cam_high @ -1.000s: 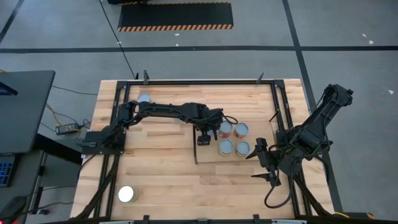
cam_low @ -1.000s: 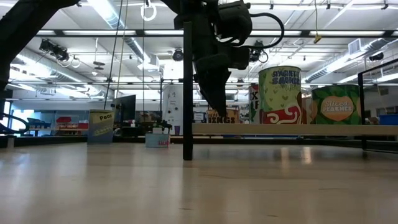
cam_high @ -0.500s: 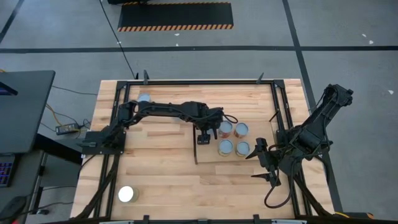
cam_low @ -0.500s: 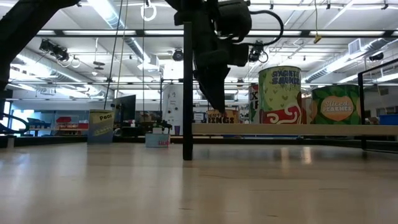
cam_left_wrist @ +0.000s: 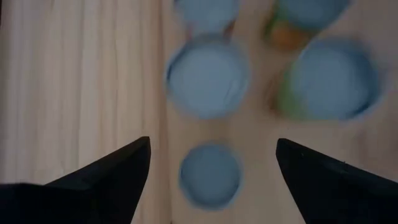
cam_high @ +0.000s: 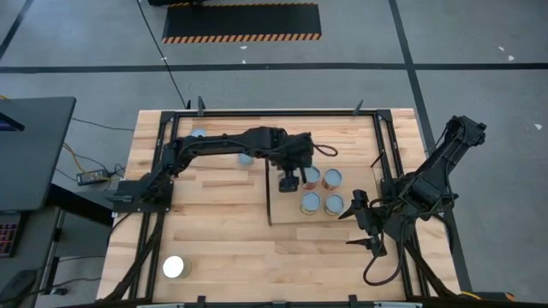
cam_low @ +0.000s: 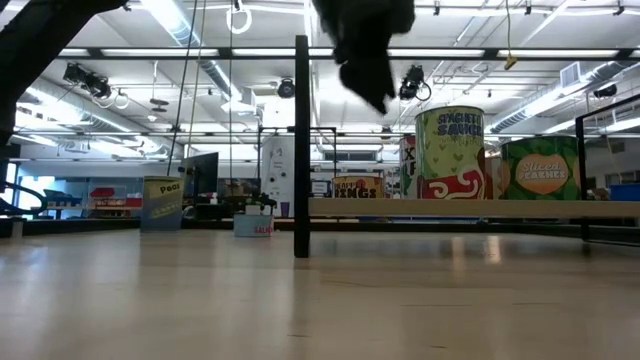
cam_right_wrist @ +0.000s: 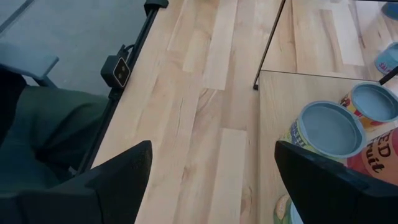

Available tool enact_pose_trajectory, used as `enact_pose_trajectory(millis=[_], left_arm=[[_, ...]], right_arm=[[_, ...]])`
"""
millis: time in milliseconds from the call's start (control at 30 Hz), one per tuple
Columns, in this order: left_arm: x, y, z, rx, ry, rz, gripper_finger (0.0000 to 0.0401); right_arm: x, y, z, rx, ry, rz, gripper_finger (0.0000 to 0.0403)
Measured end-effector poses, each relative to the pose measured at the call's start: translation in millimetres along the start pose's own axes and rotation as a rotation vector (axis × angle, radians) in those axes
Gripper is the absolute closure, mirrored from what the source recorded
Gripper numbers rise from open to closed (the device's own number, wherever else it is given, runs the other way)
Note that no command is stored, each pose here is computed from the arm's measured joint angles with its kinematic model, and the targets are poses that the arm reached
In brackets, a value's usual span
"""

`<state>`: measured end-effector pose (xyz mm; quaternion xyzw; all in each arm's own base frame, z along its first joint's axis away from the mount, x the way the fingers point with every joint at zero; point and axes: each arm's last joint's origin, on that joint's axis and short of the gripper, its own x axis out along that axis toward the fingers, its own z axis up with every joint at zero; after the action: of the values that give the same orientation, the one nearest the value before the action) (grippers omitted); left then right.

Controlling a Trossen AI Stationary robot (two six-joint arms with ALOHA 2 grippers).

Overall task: Pick and place cans onto a shelf
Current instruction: Adjust the cans on the shelf

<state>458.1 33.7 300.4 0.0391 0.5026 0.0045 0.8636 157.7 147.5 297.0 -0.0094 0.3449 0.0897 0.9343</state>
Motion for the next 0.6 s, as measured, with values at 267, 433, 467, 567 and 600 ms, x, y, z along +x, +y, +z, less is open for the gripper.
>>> enact_pose_trajectory(millis=[267, 433, 467, 567, 600], left_arm=[[6.1, -14.7, 22.0, 0.077, -0.241, -0.197, 0.0079], [27.2, -12.0, 18.5, 0.032, -0.186, -0.128, 0.0193], [31.5, -11.2, 18.9, 0.015, -0.185, -0.101, 0.022], [45.7, -10.2, 17.6, 0.003, -0.162, -0.049, 0.0297], [51.7, -10.3, 16.7, 0.002, -0.152, -0.043, 0.032]], right_arm=[[0.0, 0.1, 0.0, 0.0, -0.001, 0.001, 0.0055], [0.1, 0.1, 0.1, -0.001, -0.001, 0.001, 0.0055], [0.1, 0.2, 0.4, -0.001, -0.004, 0.003, 0.0055], [0.1, 0.4, 0.7, 0.0, -0.007, 0.005, 0.0055], [0.1, 0.5, 0.8, 0.002, -0.008, 0.005, 0.0055]])
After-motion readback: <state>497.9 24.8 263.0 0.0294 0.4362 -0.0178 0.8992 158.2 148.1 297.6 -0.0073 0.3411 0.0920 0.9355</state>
